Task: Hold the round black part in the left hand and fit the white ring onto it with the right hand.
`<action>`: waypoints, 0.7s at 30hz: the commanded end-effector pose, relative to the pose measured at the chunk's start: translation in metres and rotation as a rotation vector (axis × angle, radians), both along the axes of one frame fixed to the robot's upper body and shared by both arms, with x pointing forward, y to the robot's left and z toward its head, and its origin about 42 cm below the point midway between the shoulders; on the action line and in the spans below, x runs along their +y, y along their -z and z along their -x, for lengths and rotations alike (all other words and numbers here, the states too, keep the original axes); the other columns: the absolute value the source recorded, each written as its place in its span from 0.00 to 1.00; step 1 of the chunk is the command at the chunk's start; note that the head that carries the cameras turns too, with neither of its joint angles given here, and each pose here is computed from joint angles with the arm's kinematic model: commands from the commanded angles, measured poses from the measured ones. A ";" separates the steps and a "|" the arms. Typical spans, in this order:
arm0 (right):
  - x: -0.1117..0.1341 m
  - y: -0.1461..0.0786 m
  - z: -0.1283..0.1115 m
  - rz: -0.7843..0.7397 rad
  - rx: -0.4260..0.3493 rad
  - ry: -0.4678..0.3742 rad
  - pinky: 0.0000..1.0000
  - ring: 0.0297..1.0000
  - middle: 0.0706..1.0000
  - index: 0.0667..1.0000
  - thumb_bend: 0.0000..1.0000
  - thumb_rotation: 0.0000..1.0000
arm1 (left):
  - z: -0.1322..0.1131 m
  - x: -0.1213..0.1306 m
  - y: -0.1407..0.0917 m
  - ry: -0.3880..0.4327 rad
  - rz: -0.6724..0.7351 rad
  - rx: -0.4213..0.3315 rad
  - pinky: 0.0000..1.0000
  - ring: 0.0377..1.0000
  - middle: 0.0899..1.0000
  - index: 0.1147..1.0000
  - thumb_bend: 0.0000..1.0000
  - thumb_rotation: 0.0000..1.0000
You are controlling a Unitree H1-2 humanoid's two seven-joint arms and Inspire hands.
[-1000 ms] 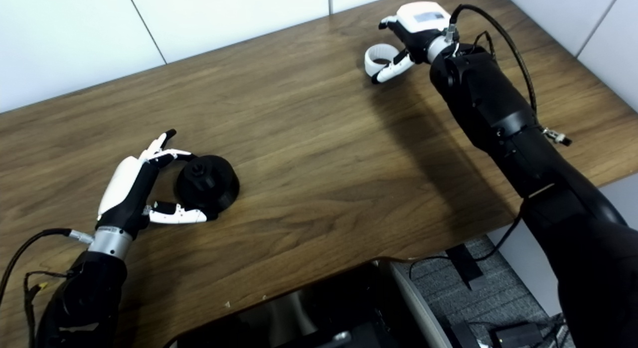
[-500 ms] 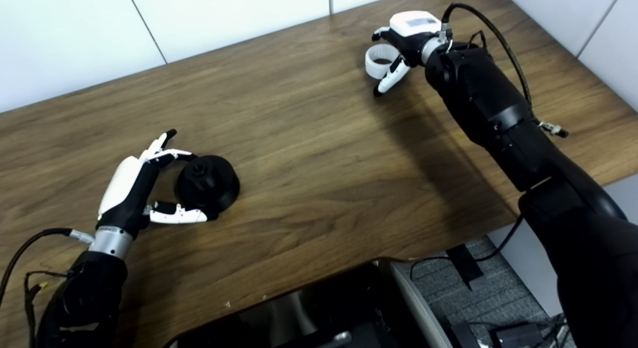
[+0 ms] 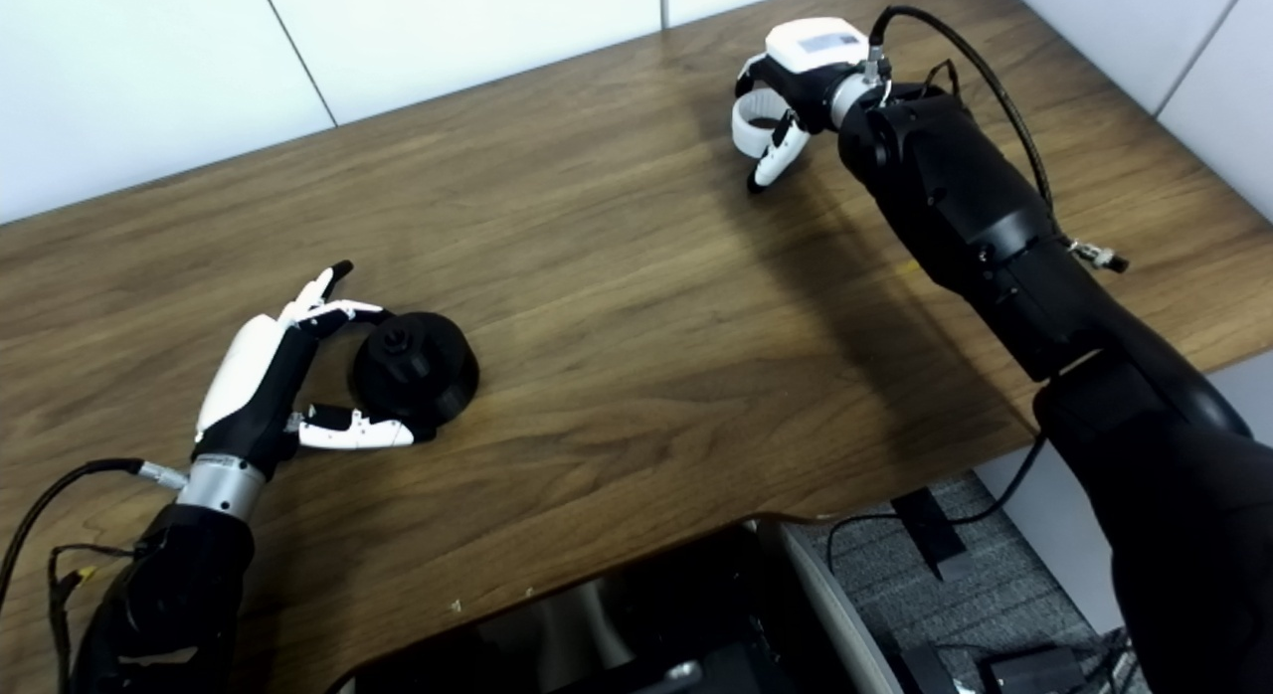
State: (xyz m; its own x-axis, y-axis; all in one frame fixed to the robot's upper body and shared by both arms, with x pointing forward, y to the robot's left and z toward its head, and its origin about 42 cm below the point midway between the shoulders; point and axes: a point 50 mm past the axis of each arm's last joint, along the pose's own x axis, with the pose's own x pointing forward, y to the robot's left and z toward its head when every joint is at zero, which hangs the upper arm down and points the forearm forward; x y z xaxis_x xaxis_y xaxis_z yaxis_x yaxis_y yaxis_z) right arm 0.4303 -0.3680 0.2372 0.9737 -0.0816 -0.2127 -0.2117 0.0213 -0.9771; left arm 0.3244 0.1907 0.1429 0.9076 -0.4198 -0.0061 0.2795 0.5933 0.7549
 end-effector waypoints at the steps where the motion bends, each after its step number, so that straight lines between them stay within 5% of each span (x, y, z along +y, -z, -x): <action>1: -0.013 -0.025 -0.005 0.065 -0.067 0.031 0.97 0.87 0.83 0.78 0.77 0.26 | -0.005 0.002 -0.016 0.007 0.007 -0.058 1.00 1.00 1.00 0.58 1.00 0.27; 9: -0.012 -0.024 -0.004 0.095 -0.081 0.033 0.98 0.85 0.78 0.74 0.74 0.25 | -0.004 0.003 -0.017 0.009 0.004 -0.059 1.00 1.00 1.00 0.58 1.00 0.28; 21: -0.023 -0.025 -0.004 0.127 -0.018 0.104 0.99 0.88 0.83 0.80 0.80 0.27 | -0.005 0.004 -0.018 0.013 0.001 -0.061 1.00 1.00 1.00 0.58 1.00 0.29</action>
State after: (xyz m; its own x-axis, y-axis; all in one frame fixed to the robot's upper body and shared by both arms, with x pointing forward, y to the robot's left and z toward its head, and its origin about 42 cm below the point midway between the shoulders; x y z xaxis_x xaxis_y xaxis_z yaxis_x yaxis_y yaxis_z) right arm 0.4297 -0.3727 0.2393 0.9657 -0.1313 -0.2239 -0.2288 -0.0233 -0.9732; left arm 0.3239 0.1910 0.1433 0.9038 -0.4277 -0.0145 0.2904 0.5882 0.7547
